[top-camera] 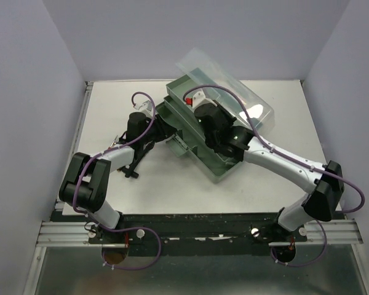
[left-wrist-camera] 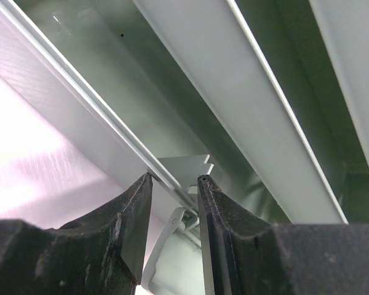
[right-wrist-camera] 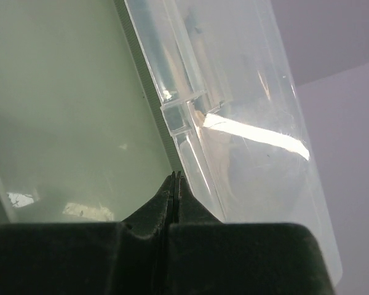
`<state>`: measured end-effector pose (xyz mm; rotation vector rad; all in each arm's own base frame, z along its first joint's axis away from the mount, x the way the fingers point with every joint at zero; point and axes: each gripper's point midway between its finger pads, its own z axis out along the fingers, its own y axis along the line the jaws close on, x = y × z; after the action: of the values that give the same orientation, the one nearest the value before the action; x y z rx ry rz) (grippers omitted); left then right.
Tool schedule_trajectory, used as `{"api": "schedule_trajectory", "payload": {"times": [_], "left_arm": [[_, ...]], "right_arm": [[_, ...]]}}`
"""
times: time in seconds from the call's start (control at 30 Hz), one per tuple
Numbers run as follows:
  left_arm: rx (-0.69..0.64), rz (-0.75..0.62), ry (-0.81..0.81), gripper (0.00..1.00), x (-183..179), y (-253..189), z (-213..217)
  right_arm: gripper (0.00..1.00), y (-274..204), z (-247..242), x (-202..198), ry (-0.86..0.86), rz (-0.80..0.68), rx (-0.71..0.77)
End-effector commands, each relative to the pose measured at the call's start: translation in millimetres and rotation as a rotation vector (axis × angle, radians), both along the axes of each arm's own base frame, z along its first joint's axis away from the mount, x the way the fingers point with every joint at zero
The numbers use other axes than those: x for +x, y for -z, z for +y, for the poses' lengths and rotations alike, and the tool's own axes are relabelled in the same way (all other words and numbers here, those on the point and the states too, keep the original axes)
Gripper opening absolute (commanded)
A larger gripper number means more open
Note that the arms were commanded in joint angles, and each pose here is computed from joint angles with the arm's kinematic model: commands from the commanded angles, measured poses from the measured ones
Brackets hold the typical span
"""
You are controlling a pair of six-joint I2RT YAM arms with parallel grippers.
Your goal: Pack the tool kit
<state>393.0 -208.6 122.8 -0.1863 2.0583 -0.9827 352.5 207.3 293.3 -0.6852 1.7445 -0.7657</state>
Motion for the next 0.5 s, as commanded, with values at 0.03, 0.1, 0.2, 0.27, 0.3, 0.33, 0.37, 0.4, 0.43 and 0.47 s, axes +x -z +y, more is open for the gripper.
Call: {"api": "schedule_trajectory", "payload": {"times": [0.03,0.1,0.2,0.27,0.3,0.33,0.37,0.4,0.43,0.47], "left_arm": [[0.143,0.128,-0.042,0.43,-10,52,21],[0.145,0.129,-0.041,0.43,-10,52,21],[0.15,0.128,-0.038,0.43,-9,52,21],[0.152,0.125,-0.035,0.43,-9,51,21],[0.151,0.124,-0.036,0.43,-9,51,21],[0.152,0.125,-0.035,0.43,-10,51,21],[0.151,0.12,-0.037,0.43,-9,49,21],[0.152,0.121,-0.034,0.43,-9,49,21],[0.153,0.121,-0.036,0.43,-8,49,21],[0.153,0.12,-0.034,0.43,-8,49,21]], "right_arm": [[0.05,-16,-17,7,-0.026,0.051,0.208],[0.05,-16,-23,10,-0.027,0.066,0.249],[0.05,-14,-30,15,-0.037,0.107,0.328],[0.05,-13,-39,20,-0.029,0.12,0.364],[0.06,-12,-41,21,-0.033,0.131,0.379],[0.05,-10,-45,24,-0.027,0.141,0.395],[0.05,-8,-47,26,-0.029,0.154,0.413],[0.05,-4,-53,30,-0.017,0.169,0.431],[0.06,-2,-55,32,-0.018,0.183,0.457],[0.05,2,-59,35,-0.013,0.199,0.48]]}}
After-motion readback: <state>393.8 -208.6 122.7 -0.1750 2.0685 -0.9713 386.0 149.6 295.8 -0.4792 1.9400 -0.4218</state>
